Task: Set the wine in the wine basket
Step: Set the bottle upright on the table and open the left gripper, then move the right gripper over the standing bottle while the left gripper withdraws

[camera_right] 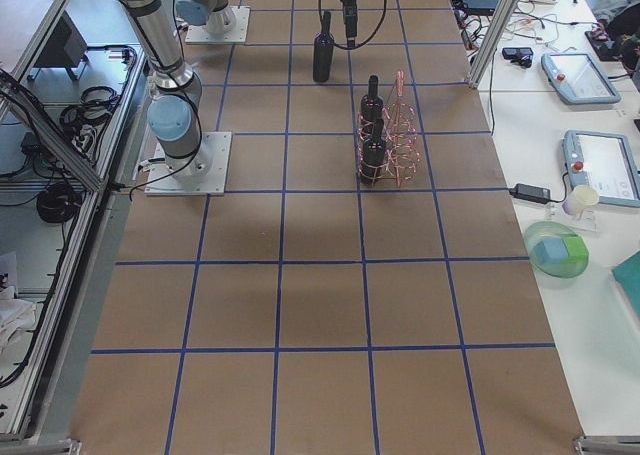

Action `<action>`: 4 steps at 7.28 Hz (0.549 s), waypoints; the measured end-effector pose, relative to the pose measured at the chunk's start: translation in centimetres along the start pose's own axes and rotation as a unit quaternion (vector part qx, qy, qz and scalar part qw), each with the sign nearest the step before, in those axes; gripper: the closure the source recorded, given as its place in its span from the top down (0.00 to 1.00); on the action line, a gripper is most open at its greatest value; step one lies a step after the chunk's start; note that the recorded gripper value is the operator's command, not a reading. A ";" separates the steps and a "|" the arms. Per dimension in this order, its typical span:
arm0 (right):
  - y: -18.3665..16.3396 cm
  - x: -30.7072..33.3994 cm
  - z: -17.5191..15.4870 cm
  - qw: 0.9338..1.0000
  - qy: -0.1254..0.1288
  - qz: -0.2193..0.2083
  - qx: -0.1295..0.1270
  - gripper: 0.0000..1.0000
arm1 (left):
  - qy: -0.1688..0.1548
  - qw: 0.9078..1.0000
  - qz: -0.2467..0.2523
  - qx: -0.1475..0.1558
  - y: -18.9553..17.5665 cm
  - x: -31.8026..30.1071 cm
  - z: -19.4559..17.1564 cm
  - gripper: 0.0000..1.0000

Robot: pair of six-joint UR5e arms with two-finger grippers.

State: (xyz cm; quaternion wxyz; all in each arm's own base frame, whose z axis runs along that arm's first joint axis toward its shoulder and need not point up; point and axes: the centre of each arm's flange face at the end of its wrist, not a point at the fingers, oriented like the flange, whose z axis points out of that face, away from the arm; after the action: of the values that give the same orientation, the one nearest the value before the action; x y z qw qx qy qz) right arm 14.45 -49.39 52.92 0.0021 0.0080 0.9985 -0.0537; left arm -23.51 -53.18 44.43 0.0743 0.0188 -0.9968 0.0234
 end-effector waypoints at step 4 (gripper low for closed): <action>1.3 -4.8 0.0 0.999 -0.032 -0.044 0.000 1.00 | -0.075 0.997 0.016 0.028 -0.9 -9.2 -6.0 1.00</action>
State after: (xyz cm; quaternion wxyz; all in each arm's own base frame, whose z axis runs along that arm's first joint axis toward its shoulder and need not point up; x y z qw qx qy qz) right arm 19.28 -48.14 52.84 0.0317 -0.0378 0.9973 -0.0535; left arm -13.52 -53.48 48.99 -0.0012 0.0070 -0.9987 0.0513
